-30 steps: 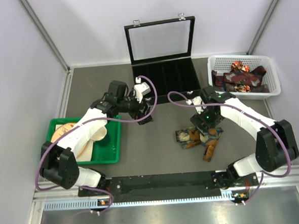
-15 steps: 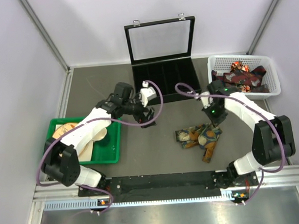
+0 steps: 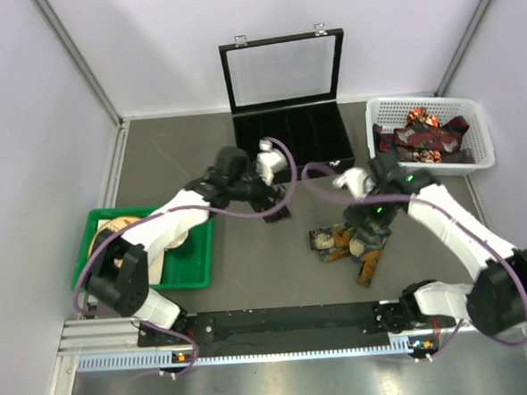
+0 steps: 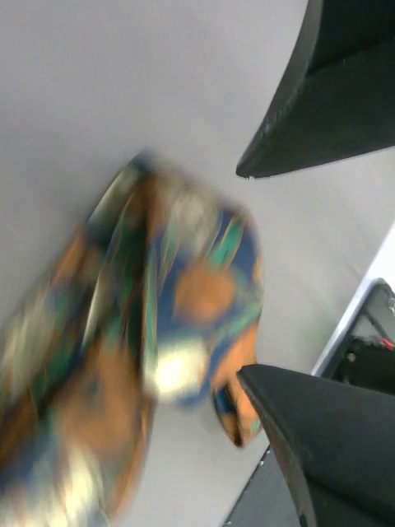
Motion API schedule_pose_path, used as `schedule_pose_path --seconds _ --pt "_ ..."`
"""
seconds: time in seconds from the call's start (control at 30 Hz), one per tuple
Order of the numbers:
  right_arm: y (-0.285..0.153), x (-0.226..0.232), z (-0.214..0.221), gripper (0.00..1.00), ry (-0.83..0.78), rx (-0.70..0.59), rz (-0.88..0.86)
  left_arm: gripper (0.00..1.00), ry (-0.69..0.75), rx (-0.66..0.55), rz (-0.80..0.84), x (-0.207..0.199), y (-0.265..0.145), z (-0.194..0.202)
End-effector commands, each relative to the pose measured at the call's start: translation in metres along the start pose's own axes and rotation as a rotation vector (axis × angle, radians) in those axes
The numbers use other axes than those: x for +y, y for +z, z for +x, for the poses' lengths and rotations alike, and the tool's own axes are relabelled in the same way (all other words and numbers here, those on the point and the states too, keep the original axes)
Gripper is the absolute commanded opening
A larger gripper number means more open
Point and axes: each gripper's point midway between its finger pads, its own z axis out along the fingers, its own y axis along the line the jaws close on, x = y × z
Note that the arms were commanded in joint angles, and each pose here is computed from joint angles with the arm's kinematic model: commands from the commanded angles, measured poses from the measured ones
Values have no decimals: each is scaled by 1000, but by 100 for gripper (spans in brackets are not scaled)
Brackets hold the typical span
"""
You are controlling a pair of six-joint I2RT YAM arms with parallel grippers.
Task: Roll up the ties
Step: Flatten out the tie at the center of the board.
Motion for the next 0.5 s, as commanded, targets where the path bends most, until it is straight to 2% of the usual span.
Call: schedule_pose_path --seconds 0.0,0.1,0.23,0.47 --pt "10 28 4 95 -284 8 119 99 -174 -258 -155 35 -61 -50" --pt "25 40 12 96 -445 16 179 99 -276 -302 -274 57 -97 -39" --pt "39 58 24 96 -595 42 195 99 -304 -328 -391 67 -129 -24" --pt "53 75 17 96 -765 9 303 99 -311 -338 -431 67 -140 -19"
